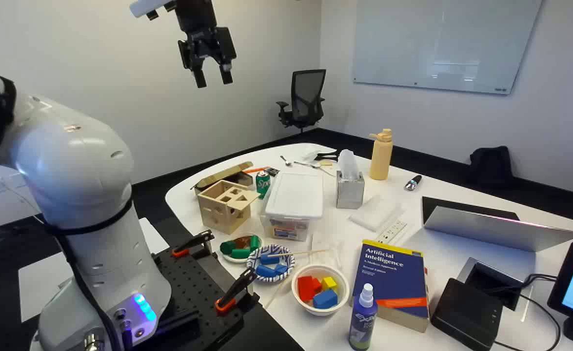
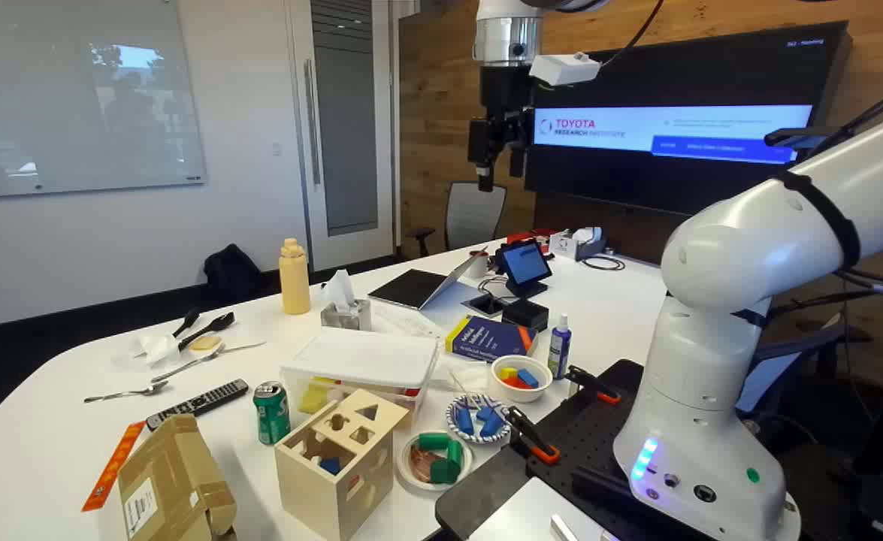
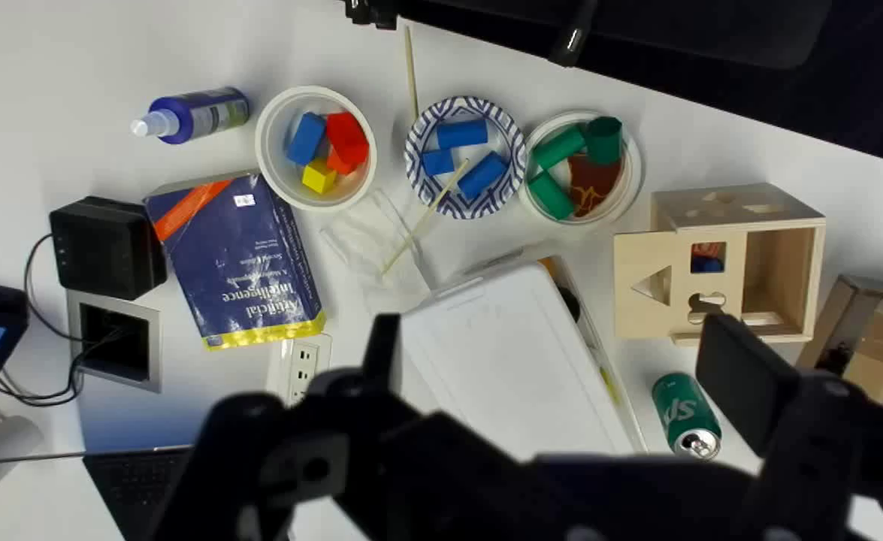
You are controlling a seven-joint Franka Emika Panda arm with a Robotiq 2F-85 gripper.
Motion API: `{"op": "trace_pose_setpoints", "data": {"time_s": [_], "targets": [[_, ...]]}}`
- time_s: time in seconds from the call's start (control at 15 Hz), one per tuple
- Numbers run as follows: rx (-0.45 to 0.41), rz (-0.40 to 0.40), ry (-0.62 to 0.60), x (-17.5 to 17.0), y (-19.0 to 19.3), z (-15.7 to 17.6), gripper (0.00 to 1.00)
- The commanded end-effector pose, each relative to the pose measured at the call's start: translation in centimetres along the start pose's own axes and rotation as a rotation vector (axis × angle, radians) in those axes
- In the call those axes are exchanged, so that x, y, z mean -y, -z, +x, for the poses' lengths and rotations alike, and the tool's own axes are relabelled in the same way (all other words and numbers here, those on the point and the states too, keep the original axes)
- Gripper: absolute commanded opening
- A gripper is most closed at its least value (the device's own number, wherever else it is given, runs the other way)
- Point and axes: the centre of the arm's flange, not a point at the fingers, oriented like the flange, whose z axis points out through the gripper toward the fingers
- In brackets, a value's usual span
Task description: Place the orange block inside the wooden object through the square whole
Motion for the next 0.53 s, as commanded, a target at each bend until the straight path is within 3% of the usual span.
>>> {"op": "trace_pose_setpoints", "data": {"time_s": [0.0,0.2,0.47], "targets": [[0.000,0.000,0.000,0.0,0.0,0.0,1.00],[0.038,0.017,0.035,-0.8,-1.1,1.3,1.00],[0.146,0.052,0.162,-4.9,-5.4,5.0,1.00]]}}
